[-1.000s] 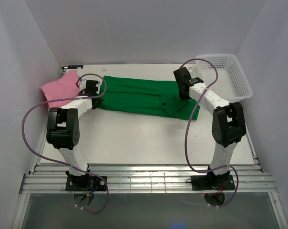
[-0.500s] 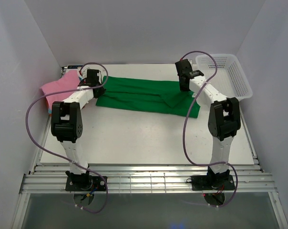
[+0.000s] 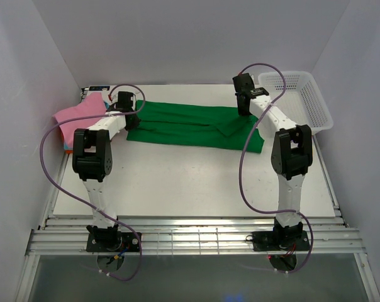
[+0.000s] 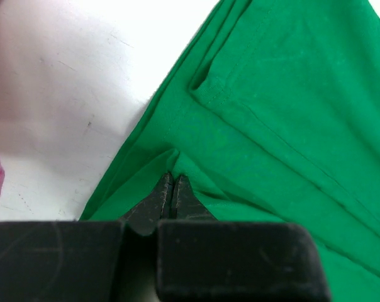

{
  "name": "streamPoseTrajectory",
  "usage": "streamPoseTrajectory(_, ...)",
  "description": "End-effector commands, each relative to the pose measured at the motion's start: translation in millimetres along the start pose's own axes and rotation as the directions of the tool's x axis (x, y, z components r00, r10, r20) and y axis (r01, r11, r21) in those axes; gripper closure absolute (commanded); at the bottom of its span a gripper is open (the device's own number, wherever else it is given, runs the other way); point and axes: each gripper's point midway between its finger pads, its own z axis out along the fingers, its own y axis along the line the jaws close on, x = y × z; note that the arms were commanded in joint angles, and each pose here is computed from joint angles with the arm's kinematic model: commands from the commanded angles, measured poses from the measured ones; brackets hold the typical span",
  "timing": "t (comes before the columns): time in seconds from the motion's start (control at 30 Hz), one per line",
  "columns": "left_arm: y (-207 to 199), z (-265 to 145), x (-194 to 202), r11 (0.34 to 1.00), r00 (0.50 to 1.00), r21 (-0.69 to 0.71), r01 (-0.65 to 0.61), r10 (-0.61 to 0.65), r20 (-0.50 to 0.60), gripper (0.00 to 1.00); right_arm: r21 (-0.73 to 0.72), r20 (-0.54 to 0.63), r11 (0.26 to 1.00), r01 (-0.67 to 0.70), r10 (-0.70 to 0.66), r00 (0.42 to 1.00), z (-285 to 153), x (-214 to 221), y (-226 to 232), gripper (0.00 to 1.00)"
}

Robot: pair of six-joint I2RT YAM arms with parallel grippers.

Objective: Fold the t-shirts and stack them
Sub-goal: Fold the tshirt

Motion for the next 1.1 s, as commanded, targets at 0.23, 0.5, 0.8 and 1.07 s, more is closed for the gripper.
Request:
streamPoseTrajectory(0.23, -7.4, -32.3, -40.0, 1.0, 0.994, 0.024, 0.003, -0.005, 0.106, 0.97, 0.027, 0.037, 0.999, -0.024, 0.023, 0.999, -10.3, -16.2, -18.7, 0.92)
streamPoseTrajectory(0.5, -9.8, -32.0, -44.1, 0.999, 0.995, 0.031, 0.012, -0.015, 0.102, 0.97, 0.026, 0.025, 0.999, -0.021, 0.021, 0.999, -3.4, -16.2, -20.4, 0.92)
streamPoseTrajectory(0.8, -8.6, -32.2, -57.7, 0.999, 0.992, 0.03, 0.018, -0.022, 0.125, 0.96, 0.021, 0.02, 0.999, -0.024, 0.024, 1.0, 3.3, -16.9, -19.3, 0.92)
streamPoseTrajectory(1.07, -11.9, -14.6, -60.7, 0.999, 0.995, 0.037, 0.015, -0.019, 0.101, 0.96, 0.027, 0.014, 0.999, -0.023, 0.023, 1.0, 12.5, -18.6, -19.9, 0.92)
